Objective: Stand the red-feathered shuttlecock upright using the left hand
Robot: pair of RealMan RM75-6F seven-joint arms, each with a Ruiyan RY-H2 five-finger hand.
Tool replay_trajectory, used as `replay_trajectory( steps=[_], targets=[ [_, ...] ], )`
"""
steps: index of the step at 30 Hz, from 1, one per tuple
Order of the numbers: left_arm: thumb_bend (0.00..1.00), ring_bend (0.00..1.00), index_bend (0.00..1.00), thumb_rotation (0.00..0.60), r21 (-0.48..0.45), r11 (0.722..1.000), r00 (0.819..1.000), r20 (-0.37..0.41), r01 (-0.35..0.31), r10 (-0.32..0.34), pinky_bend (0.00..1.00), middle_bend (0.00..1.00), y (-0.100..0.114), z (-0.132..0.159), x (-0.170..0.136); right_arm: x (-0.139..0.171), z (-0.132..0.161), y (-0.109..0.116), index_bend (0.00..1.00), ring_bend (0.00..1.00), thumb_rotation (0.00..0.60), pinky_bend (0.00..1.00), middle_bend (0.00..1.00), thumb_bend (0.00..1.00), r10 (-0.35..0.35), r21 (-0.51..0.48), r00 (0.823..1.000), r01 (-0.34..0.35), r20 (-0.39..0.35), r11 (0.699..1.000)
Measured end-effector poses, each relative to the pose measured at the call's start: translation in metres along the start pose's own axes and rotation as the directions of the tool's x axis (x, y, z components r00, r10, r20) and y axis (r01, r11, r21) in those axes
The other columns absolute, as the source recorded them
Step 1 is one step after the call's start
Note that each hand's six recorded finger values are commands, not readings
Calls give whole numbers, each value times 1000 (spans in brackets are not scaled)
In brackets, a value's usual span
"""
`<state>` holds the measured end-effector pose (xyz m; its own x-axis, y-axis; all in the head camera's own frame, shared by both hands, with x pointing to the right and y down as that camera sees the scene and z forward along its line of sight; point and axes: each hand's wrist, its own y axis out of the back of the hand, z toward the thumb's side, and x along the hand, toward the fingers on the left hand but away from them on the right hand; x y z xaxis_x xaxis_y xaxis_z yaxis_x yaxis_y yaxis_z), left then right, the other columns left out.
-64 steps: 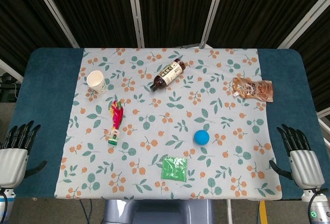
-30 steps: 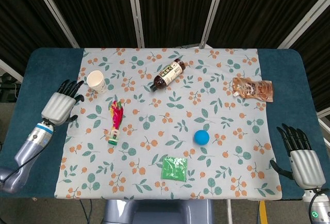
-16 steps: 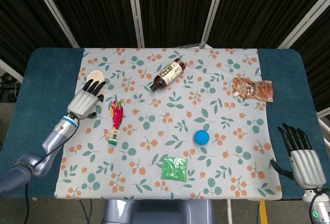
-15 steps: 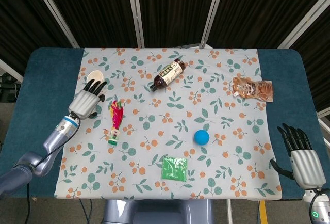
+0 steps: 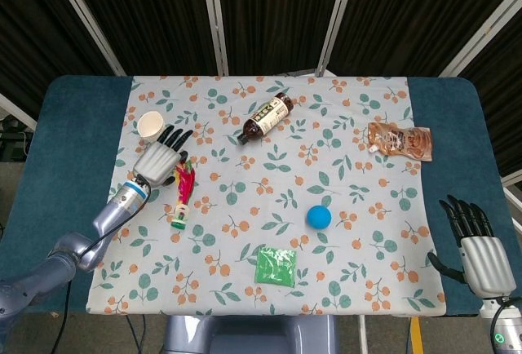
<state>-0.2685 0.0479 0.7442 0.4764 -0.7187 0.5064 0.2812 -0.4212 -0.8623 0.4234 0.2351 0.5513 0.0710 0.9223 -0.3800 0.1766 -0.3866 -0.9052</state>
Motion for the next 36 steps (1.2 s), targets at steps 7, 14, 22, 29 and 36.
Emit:
replay_trajectory(
  steps=[7, 14, 22, 29, 36],
  targets=[
    [225, 0, 502, 600, 41, 999, 1000, 10, 19, -20, 15, 22, -4, 1, 5, 0, -1, 0, 25, 0, 600, 0, 0, 155, 1, -5, 1000, -1, 8, 1000],
    [227, 0, 510, 600, 53, 998, 999, 0, 40, -40, 15, 26, -11, 0, 8, -1, -1, 0, 25, 0, 600, 0, 0, 157, 3, -9, 1000, -3, 10, 1000],
    [323, 0, 523, 600, 33, 999, 999, -3, 40, -39, 18, 40, -13, 5, 14, -1, -1, -2, 25, 0, 600, 0, 0, 157, 7, -11, 1000, -6, 14, 1000],
    [442, 0, 552, 600, 25, 999, 999, 4, 38, -38, 24, 54, -14, 8, 16, -1, -1, -2, 25, 0, 600, 0, 0, 156, 7, -15, 1000, -7, 18, 1000],
    [449, 0, 563, 600, 17, 999, 999, 5, 31, -32, 24, 57, -13, 8, 16, -1, -1, -1, 25, 0, 600, 0, 0, 156, 6, -14, 1000, -5, 16, 1000]
  ],
)
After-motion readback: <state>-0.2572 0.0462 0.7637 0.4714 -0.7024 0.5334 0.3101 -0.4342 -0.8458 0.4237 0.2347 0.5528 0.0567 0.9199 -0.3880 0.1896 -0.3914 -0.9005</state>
